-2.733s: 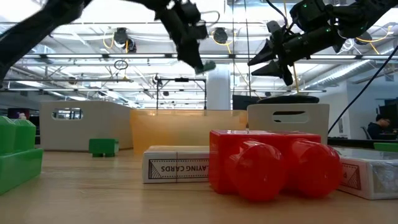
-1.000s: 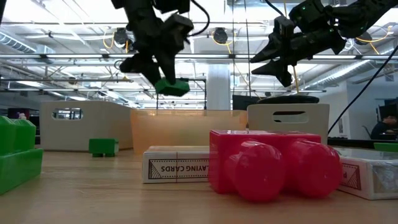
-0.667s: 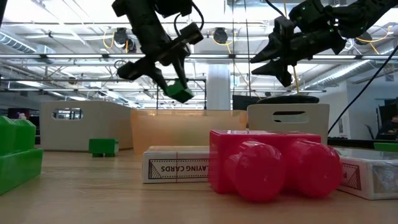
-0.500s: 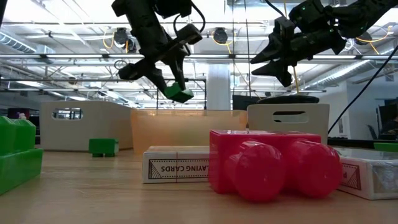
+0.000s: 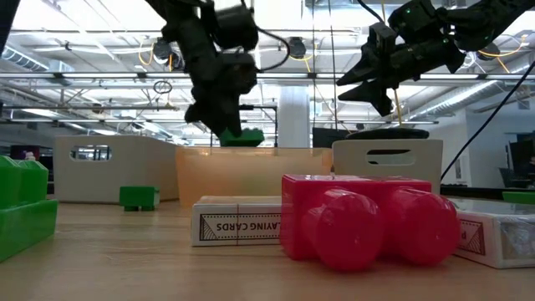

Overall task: Pick & Place Toys
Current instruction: Put the dark green game piece block into the orange bin

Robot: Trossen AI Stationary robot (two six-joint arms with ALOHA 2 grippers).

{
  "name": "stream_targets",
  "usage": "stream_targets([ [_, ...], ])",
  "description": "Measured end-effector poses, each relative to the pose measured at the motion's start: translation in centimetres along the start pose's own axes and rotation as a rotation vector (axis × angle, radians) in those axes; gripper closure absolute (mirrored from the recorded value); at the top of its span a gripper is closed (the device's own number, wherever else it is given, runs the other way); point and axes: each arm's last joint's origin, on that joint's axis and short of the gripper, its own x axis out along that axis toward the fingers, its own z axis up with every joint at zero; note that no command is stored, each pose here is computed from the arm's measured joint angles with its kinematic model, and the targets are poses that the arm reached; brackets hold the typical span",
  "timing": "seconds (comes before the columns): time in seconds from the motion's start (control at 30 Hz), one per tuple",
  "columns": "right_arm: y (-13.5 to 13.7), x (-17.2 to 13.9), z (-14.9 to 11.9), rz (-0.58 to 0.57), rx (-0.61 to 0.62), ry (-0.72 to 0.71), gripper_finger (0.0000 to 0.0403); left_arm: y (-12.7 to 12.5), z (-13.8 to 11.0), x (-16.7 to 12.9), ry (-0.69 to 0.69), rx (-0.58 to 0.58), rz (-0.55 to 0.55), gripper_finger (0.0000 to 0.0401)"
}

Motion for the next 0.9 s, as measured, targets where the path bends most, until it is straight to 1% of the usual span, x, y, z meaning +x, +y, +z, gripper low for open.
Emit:
stream_targets([
  [0.1, -0.1, 0.0, 0.1, -0.042, 0.022, -0.02, 0.0245, 1.1, 0.7, 0.3, 0.031, 0.081, 0.017, 0.0264],
  [0.2, -0.3, 0.0, 0.1, -0.089, 0.041, -0.044, 0.0245, 1.6, 1.6, 0.8, 0.069, 0.182, 0.02, 0.0264],
  [0.43, -0.4, 0.0, 0.1, -0.115, 0.081, -0.055, 0.0245, 1.4, 3.7, 2.1, 0.176, 0.372, 0.028, 0.0264],
  [0.5, -0.4, 0.0, 0.1, -0.116, 0.09, -0.055, 0.0245, 1.1, 4.1, 2.5, 0.192, 0.405, 0.028, 0.0264],
  [0.63, -0.4, 0.0, 0.1, -0.117, 0.104, -0.054, 0.0245, 0.8, 4.2, 3.1, 0.21, 0.432, 0.033, 0.0264],
  [0.8, -0.4, 0.0, 0.1, -0.117, 0.104, -0.054, 0.0245, 0.5, 3.9, 3.7, 0.222, 0.493, 0.093, 0.0264],
  [0.9, -0.4, 0.0, 0.1, -0.117, 0.104, -0.054, 0.0245, 0.5, 3.8, 4.2, 0.236, 0.499, 0.102, 0.0264],
])
